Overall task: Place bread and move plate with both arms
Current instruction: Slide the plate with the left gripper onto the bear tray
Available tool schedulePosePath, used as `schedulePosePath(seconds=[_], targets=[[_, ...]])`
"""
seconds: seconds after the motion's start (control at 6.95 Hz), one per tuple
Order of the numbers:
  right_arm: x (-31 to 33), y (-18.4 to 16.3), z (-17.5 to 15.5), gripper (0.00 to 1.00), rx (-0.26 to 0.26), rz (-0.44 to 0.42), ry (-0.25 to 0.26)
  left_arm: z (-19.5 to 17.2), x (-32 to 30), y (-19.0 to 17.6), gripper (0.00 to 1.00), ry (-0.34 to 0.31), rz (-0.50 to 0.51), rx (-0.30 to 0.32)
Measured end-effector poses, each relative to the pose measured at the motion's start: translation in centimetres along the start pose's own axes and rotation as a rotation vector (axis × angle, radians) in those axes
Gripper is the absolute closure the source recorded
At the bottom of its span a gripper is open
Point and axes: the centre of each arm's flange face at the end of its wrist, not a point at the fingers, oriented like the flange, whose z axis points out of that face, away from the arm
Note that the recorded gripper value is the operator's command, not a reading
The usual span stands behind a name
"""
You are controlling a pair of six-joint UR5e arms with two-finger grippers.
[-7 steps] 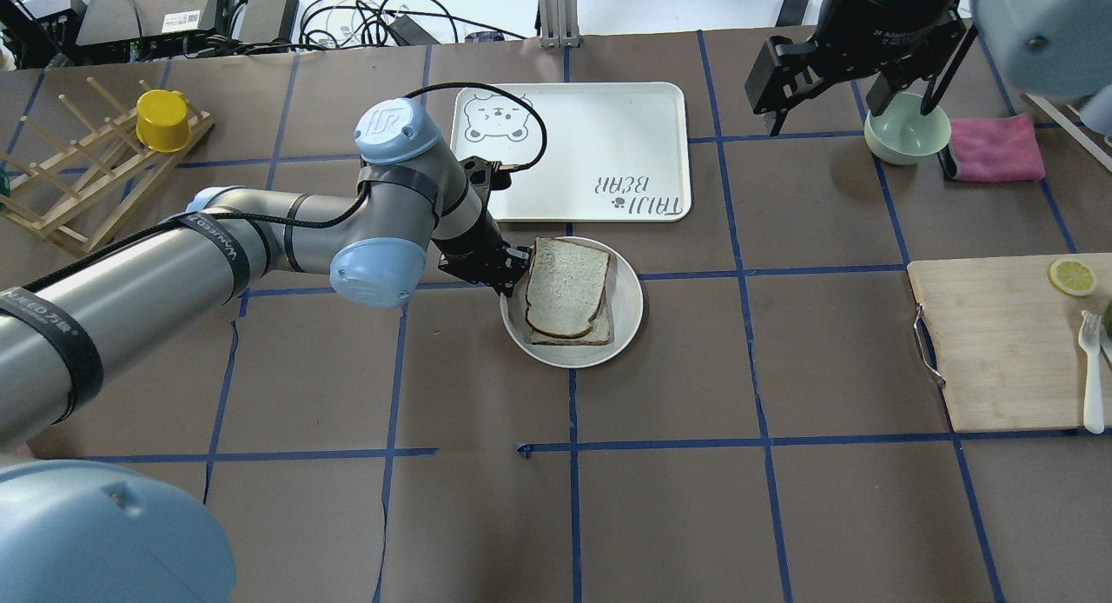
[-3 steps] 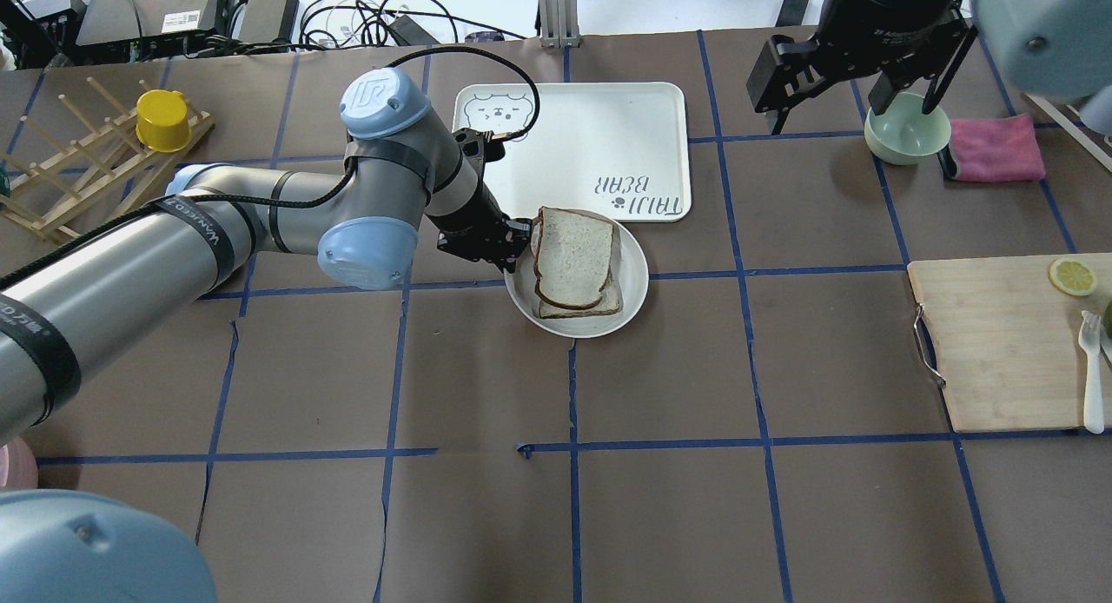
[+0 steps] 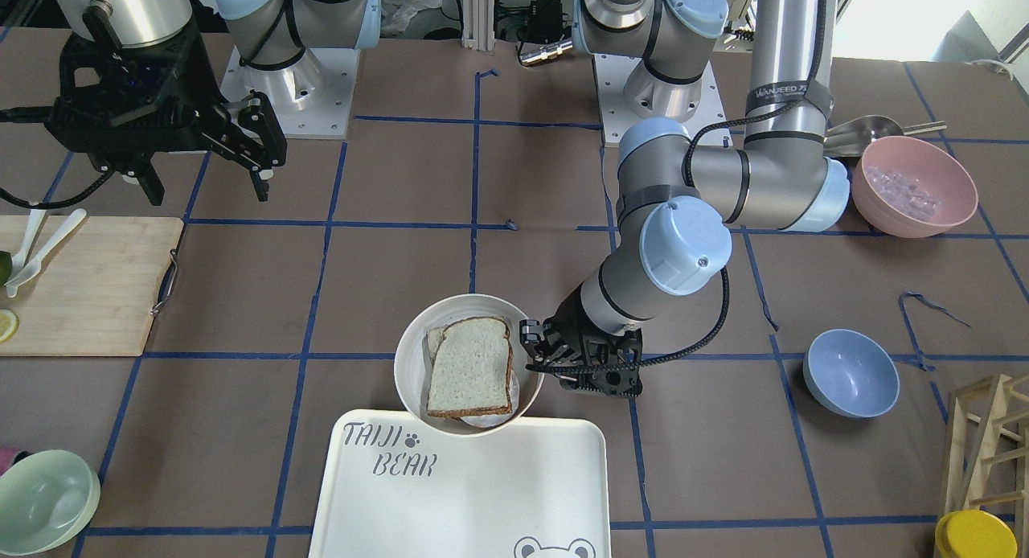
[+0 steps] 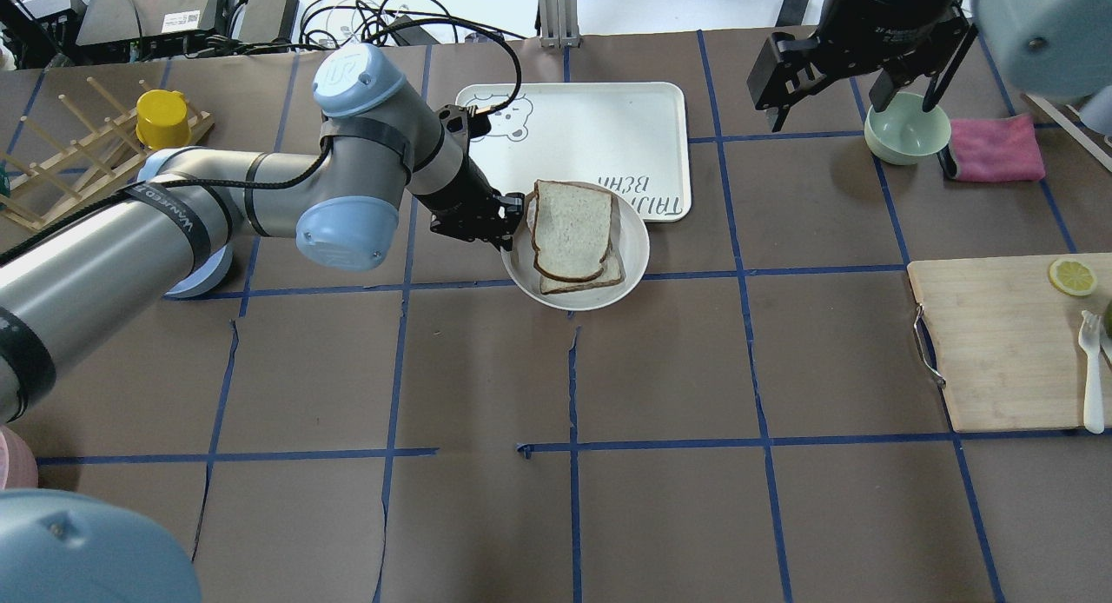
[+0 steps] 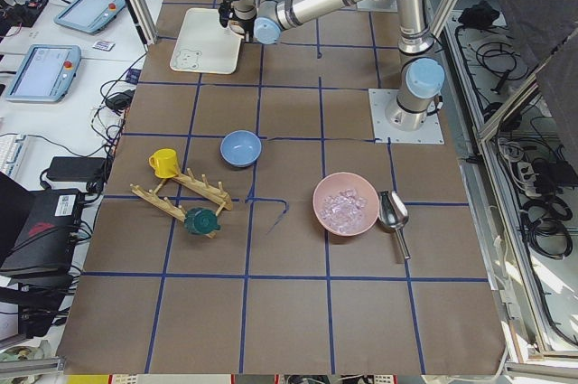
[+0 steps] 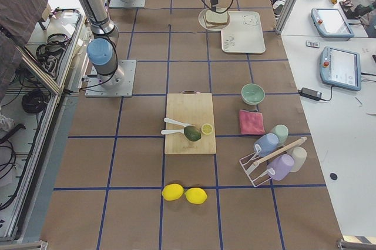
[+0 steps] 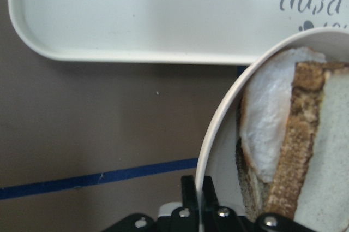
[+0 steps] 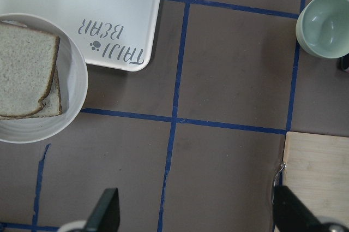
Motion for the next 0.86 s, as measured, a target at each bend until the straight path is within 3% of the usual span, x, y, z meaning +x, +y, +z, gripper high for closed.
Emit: schedulePosePath(seconds=[0.43, 0.86], targets=[[0.0, -0.2, -0.1, 0.0, 0.017, 0.002, 0.003, 0.8, 0.0, -7.7, 1.0, 0.008, 0.095, 0.0], [2.3, -0.4, -0.1, 0.0, 0.014, 0.046, 0.06, 4.4, -0.8, -12.3, 1.0, 0.013, 0.188, 0.006]])
